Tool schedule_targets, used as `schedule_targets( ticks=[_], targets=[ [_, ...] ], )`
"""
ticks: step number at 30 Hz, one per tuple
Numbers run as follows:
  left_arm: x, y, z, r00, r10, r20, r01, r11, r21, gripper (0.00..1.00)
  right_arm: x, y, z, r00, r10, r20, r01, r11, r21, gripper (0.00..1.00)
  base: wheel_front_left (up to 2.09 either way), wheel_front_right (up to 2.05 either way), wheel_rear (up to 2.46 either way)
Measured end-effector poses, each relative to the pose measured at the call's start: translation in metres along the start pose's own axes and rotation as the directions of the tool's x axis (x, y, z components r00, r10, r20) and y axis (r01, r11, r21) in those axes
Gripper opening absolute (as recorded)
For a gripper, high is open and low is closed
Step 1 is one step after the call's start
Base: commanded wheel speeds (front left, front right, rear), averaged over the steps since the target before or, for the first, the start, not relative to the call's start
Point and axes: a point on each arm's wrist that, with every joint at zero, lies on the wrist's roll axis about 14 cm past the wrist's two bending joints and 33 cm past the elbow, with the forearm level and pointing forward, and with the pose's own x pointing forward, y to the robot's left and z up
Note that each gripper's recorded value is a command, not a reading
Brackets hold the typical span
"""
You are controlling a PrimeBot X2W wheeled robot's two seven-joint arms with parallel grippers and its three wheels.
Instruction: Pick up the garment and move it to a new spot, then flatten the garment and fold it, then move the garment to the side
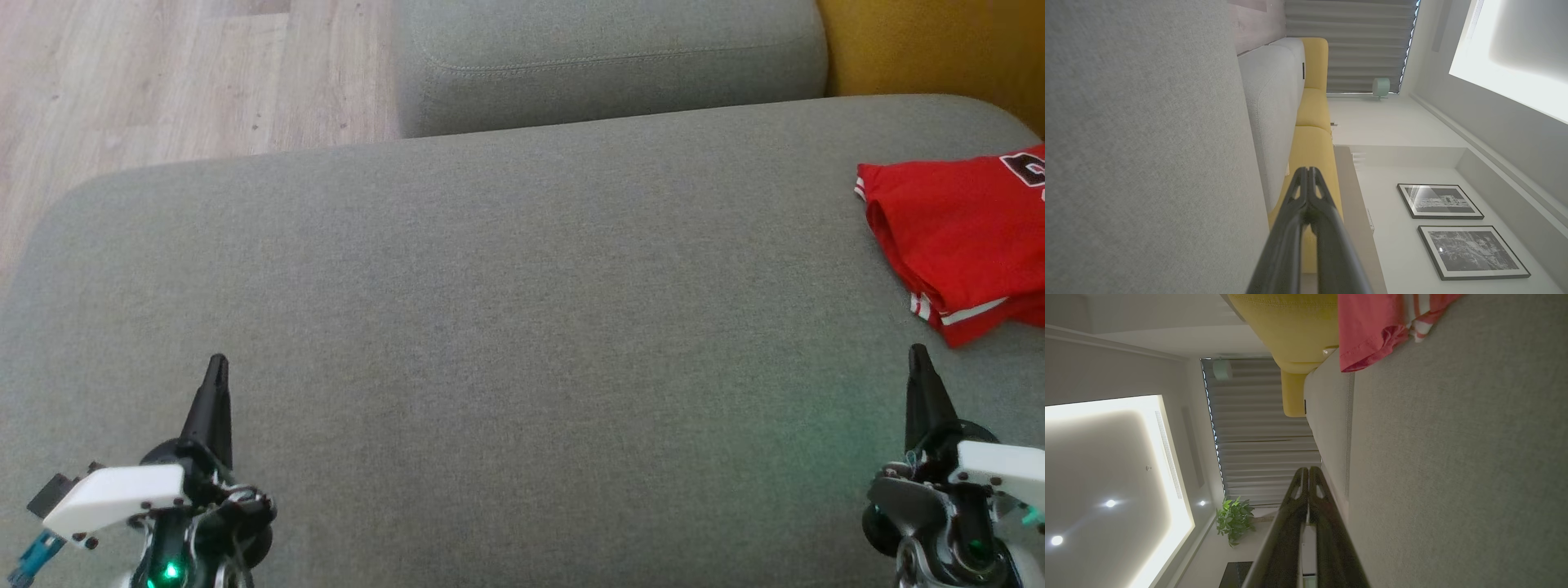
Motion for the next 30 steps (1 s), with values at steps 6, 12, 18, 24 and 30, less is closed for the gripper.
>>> schedule_targets(
  ticks=[6, 12, 18, 24, 30],
  targets=[
    [0.0, 0.0001, -0.0004, 1.0, 0.0, -0.003, 0.0, 1.0, -0.001, 0.0, 0.0, 0.0, 0.0008, 1.0, 0.0, 0.002, 0.0, 1.0, 0.001, 0.0, 0.0, 0.0, 0.0],
    [0.0, 0.0001, -0.0002, 1.0, 0.0, -0.002, 0.0, 1.0, 0.0, 0.0, -0.0001, 0.0, 0.0011, 1.0, 0.0, 0.004, 0.0, 1.0, 0.001, 0.0, 0.0, 0.0, 0.0],
    [0.0, 0.0001, -0.0001, 1.0, 0.0, -0.003, 0.0, 1.0, 0.0, 0.0, -0.0001, 0.0, 0.0011, 1.0, 0.0, 0.003, 0.0, 1.0, 0.001, 0.0, 0.0, 0.0, 0.0],
    [-0.0001, 0.0001, -0.0002, 1.0, 0.0, -0.004, 0.0, 1.0, 0.005, 0.0, -0.0001, 0.0001, 0.0015, 1.0, 0.0, 0.003, 0.0, 1.0, 0.002, 0.0, 0.0, 0.0, 0.0],
    [-0.0001, 0.0001, 0.0004, 1.0, 0.0, -0.002, 0.0, 1.0, 0.003, 0.0, -0.0001, 0.0001, 0.0018, 1.0, 0.0, 0.005, 0.0, 1.0, 0.002, 0.0, 0.0, 0.0, 0.0]
  ],
)
